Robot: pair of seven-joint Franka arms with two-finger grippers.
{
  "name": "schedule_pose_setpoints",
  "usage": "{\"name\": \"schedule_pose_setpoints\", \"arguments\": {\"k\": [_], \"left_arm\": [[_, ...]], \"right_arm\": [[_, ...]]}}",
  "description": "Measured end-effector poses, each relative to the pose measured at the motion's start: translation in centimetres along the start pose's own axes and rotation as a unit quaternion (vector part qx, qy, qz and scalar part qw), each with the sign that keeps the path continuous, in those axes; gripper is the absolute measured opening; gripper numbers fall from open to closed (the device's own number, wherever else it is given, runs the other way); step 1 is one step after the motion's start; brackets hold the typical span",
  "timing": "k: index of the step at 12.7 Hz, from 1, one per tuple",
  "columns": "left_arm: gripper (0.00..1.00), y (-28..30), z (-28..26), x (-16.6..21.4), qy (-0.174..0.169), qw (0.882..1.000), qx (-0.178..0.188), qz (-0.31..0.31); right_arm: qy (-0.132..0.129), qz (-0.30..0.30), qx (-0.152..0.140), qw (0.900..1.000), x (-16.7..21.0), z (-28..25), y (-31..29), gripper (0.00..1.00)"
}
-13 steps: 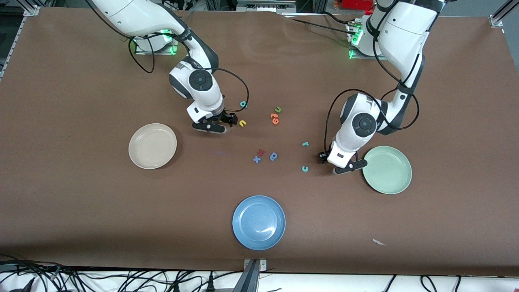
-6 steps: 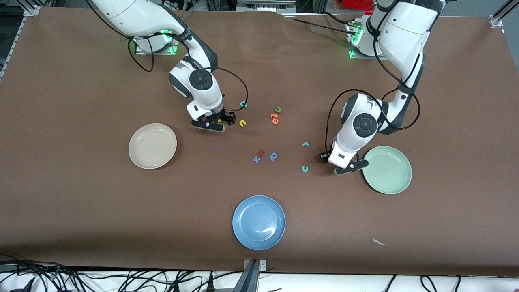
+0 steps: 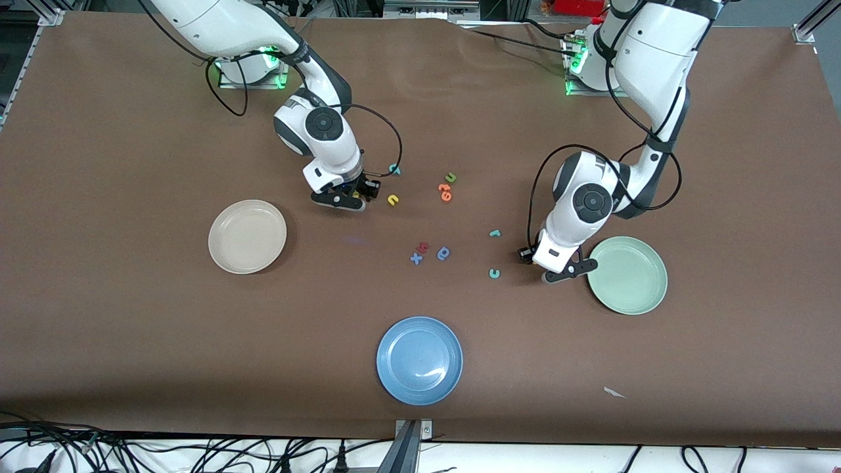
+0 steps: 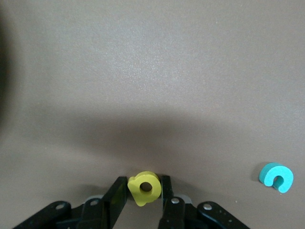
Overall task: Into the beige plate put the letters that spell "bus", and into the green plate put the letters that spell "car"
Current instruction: 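Drop the d on the green plate while the right gripper drops the s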
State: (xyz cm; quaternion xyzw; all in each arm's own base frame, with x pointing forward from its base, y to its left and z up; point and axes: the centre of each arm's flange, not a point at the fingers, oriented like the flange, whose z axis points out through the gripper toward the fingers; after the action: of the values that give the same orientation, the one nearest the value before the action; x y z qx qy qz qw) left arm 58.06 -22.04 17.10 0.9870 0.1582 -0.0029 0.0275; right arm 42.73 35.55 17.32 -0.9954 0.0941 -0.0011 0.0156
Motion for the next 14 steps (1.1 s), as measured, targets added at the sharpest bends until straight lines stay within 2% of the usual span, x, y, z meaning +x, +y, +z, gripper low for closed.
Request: {"name": "schedule_pose_setpoints", "arguments": {"k": [1, 2, 5, 7, 8, 11, 13, 14], "left_arm": [[0.32, 0.2, -0.3, 0.0, 0.000, 1.000, 0.000, 0.001], [0.32, 0.2, -0.2, 0.0, -0.005, 1.000, 0.004, 0.001], [0.31, 0.2, -0.7, 0.5, -0.019, 0.999, 0.025, 0.013], [0.31, -0.7, -2.4, 2.6, -0.019, 0.997, 0.066, 0.040], [0.31, -1.8, -3.5, 4.2, -0.021, 0.995, 0.079, 0.058], [0.31, -7.9, -5.1, 8.9, -0.031, 0.988, 0.080, 0.128], [0.31, -11.4, -4.9, 10.3, -0.048, 0.976, 0.079, 0.197], [0.35, -12.6, -4.6, 10.6, -0.056, 0.967, 0.077, 0.235]], "right_arm": [[0.001, -0.001, 0.000, 1.000, 0.0, -0.1, 0.0, 0.27], [0.002, -0.001, 0.000, 1.000, -0.1, -0.2, 0.1, 0.22], [0.003, -0.002, 0.000, 1.000, -0.2, -0.2, 0.1, 0.22], [0.007, -0.002, -0.003, 1.000, 0.4, -0.7, 0.5, 0.22], [0.012, -0.009, -0.015, 1.000, 1.2, -1.6, 1.2, 0.22], [0.025, -0.059, -0.068, 0.996, 4.6, -6.5, 4.7, 0.22], [0.028, -0.102, -0.098, 0.990, 6.4, -9.5, 7.2, 0.22], [0.025, -0.122, -0.107, 0.986, 7.3, -10.3, 8.7, 0.22]]}}
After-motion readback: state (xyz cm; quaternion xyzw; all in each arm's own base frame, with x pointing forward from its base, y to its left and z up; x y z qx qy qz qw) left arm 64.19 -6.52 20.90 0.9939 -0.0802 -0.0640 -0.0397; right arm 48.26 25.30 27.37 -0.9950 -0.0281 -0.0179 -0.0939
